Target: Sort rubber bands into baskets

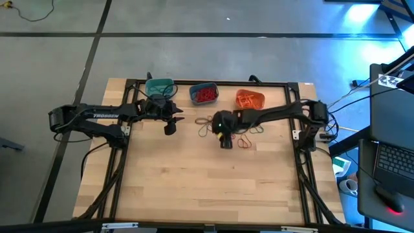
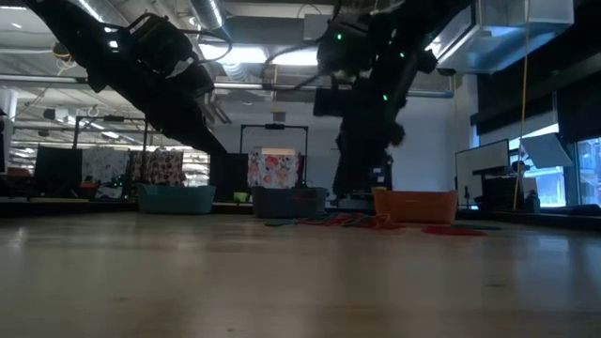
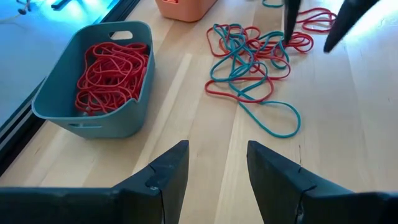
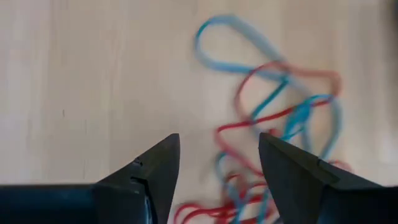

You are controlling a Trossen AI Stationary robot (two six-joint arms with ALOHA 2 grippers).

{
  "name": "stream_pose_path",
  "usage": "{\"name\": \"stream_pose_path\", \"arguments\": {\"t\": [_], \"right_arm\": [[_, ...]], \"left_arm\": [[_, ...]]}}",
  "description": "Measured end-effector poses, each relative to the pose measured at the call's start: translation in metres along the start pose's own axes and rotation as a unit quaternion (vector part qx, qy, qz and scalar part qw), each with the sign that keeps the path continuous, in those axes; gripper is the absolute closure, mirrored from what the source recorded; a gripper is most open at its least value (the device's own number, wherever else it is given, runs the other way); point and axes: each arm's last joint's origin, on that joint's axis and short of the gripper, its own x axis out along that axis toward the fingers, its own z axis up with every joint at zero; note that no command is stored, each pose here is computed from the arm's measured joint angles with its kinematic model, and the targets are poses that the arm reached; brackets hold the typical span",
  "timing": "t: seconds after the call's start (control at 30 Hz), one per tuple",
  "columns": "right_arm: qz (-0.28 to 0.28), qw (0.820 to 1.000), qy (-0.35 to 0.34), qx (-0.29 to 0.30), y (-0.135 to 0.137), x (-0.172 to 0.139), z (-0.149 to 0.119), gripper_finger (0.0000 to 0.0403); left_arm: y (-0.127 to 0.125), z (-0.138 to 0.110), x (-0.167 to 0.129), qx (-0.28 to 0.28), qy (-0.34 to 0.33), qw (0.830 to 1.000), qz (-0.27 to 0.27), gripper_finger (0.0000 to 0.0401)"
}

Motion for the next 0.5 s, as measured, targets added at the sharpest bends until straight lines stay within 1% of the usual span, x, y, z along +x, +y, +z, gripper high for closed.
{"name": "stream_pose_path", "arguments": {"t": [0.13, 0.23, 0.3, 0.4, 0.5], "right_arm": [[-0.021, 0.999, 0.031, -0.014, 0.01, 0.017, -0.007, 0.0182], [-0.025, 0.998, 0.046, -0.022, 0.01, 0.032, -0.011, 0.0182], [-0.043, 0.998, 0.044, -0.031, 0.009, 0.041, -0.011, 0.0182], [-0.085, 0.994, 0.037, -0.053, 0.008, 0.048, -0.009, 0.0184], [-0.105, 0.992, 0.029, -0.065, 0.006, 0.05, -0.007, 0.0202]], "left_arm": [[0.0, 0.0, 0.0, 0.0, 0.0, 1.0, 0.0, 0.0242], [0.0, 0.0, 0.0, 0.0, -0.001, 1.0, 0.0, 0.0242], [0.0, 0.0, 0.0, 0.0, -0.002, 1.0, 0.0, 0.0242], [0.0, 0.0, 0.0, 0.0, -0.002, 1.0, 0.0, 0.0242], [0.0, 0.0, 0.0, 0.0, -0.002, 1.0, 0.0, 0.0242]]}}
